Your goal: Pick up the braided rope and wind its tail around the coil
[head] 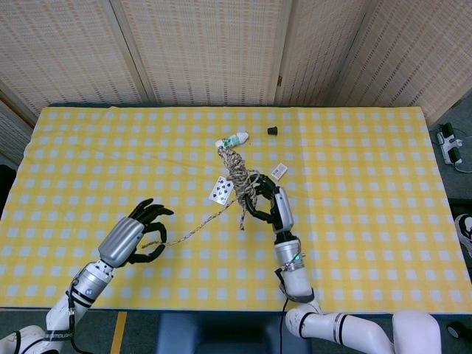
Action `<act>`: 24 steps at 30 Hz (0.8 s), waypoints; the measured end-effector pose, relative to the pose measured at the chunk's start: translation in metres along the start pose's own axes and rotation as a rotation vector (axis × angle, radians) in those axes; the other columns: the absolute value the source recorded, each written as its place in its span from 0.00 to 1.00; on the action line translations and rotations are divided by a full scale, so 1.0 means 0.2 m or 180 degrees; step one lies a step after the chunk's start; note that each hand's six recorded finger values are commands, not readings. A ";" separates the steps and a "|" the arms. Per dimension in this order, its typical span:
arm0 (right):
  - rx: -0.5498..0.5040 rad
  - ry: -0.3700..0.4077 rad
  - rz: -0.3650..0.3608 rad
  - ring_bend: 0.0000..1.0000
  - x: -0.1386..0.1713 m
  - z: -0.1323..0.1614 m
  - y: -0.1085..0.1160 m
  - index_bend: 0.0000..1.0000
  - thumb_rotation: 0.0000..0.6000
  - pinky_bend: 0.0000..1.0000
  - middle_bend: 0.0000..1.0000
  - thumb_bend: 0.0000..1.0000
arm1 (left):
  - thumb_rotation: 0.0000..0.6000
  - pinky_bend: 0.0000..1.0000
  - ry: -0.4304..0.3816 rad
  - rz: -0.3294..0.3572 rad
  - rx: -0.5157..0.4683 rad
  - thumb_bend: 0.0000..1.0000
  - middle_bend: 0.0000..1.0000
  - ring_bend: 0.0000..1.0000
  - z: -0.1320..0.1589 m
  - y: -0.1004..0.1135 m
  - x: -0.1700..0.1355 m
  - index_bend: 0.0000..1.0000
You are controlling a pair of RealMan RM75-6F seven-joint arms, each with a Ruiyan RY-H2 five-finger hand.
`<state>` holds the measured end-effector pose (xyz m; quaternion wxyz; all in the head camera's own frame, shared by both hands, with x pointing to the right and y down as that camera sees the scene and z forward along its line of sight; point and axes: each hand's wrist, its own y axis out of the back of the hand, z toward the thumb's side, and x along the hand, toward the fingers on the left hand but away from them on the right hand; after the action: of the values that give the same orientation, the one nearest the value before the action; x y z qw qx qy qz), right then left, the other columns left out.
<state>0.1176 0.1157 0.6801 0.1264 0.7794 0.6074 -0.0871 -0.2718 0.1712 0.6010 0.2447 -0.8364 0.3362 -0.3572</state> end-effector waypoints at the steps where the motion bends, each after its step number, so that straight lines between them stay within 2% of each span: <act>1: -0.0053 0.0045 -0.0007 0.70 0.00 0.02 0.01 0.77 1.00 0.52 0.63 0.74 | 1.00 0.00 0.0030 -0.0009 -0.0002 0.47 0.24 0.15 -0.02 0.00 0.00 0.65; 7: -0.0193 0.0253 0.0047 0.71 0.01 0.11 0.09 0.79 1.00 0.54 0.64 0.74 | 1.00 0.00 0.0301 -0.0028 -0.0075 0.47 0.24 0.15 -0.18 -0.01 0.00 0.65; 15: -0.0095 0.0307 0.0243 0.71 0.05 0.16 0.15 0.79 1.00 0.54 0.65 0.74 | 1.00 0.00 0.0579 -0.0014 -0.0146 0.47 0.24 0.15 -0.32 0.00 0.06 0.65; 19: 0.0141 0.0352 0.0450 0.73 0.08 0.18 0.16 0.81 1.00 0.54 0.66 0.74 | 1.00 0.00 0.0637 -0.0011 -0.0185 0.47 0.24 0.15 -0.35 0.02 0.10 0.65; 24: 0.0574 0.0517 0.0832 0.73 0.14 0.20 0.11 0.81 1.00 0.54 0.66 0.74 | 1.00 0.00 0.0546 -0.0039 -0.0122 0.47 0.24 0.15 -0.32 0.03 0.14 0.65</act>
<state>0.1473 0.1233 0.6355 0.0166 0.8644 0.4989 -0.0608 -0.3080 0.1360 0.6490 0.1967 -0.8093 0.3576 -0.4225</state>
